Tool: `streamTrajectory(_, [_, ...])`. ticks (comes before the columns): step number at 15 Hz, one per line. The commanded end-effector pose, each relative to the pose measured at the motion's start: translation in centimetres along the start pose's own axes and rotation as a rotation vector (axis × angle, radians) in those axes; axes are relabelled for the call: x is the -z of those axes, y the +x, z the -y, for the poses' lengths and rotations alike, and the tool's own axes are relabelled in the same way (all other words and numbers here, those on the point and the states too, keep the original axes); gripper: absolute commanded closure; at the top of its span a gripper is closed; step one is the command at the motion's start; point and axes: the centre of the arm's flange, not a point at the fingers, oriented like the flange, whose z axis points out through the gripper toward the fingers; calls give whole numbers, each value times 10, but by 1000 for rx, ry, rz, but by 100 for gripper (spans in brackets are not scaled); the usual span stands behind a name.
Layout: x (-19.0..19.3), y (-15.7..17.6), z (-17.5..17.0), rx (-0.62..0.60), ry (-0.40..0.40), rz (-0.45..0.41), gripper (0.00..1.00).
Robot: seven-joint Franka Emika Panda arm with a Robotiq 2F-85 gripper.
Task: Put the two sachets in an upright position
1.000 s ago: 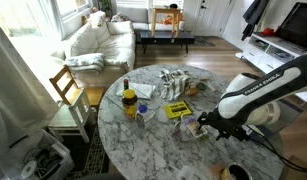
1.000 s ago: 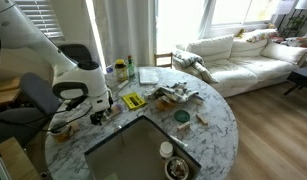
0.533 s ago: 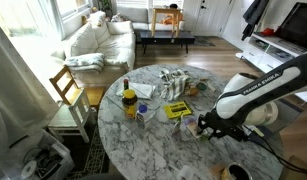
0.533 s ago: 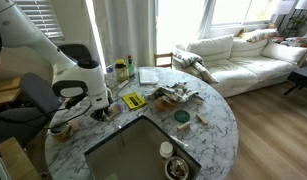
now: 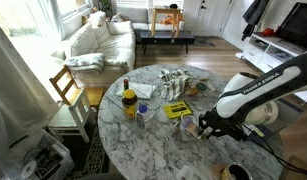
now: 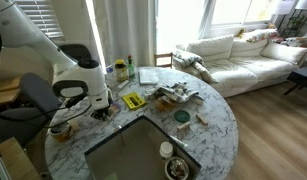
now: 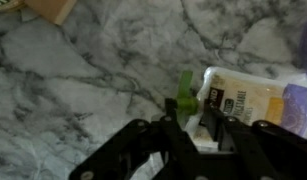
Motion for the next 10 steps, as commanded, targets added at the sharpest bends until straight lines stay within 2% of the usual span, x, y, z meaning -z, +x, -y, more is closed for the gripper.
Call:
streamTrajectory(1, [-1, 7, -3, -34, -22, -3, 93])
streamTrajectory(2, [2, 9, -3, -36, -28, -8, 96])
streamTrajectory(3, [4, 11, -4, -36, -34, -13, 94])
streamTrajectory(10, [24, 21, -3, 11, -117, -99, 94])
